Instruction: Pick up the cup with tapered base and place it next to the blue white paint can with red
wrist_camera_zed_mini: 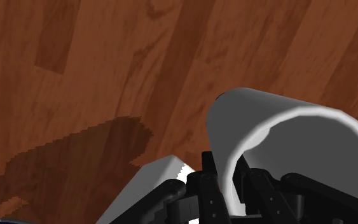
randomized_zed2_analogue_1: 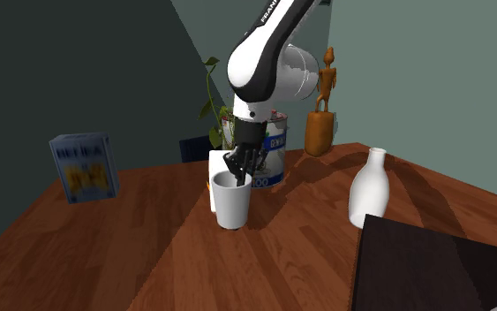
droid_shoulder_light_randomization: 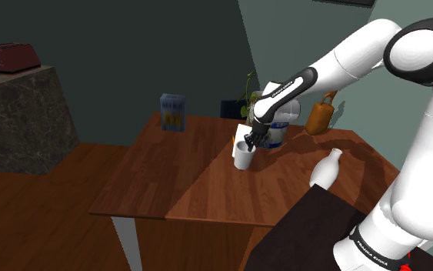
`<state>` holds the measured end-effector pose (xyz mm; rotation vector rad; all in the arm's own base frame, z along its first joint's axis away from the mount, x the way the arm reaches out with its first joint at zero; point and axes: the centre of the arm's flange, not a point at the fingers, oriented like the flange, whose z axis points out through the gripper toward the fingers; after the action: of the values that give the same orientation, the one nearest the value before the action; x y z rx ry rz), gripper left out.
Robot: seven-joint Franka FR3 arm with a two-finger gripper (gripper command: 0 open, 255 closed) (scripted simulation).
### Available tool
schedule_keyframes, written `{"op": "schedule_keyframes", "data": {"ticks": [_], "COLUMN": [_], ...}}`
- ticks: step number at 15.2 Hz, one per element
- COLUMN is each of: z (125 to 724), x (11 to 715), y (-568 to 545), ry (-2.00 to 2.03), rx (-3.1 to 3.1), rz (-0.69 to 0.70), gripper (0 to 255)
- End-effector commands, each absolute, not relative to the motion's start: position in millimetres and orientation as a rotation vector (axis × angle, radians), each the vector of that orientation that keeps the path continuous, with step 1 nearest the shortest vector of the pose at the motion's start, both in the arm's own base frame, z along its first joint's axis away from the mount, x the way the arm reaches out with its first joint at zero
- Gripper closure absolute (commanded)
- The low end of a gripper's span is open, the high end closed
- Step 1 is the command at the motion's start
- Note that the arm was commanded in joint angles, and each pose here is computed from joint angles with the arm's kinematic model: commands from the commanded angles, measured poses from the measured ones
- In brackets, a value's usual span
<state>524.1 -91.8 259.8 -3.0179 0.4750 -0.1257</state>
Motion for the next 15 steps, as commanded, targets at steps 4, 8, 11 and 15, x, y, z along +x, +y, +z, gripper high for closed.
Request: {"op": "schedule_keyframes", "data": {"ticks": [4, 8, 11, 15], "z": [285.8, 306.9, 322.7, 343.9], "x": [525.1, 525.1, 525.1, 525.1], "y": [-92.5, -92.5, -92.5, -92.5], "ry": [0.475, 0.475, 0.475, 0.475], "rx": [-3.018, -3.018, -3.018, -3.018], "rz": [-0.126, -0.126, -0.126, -0.126], "gripper": [255, 255, 255, 255]}}
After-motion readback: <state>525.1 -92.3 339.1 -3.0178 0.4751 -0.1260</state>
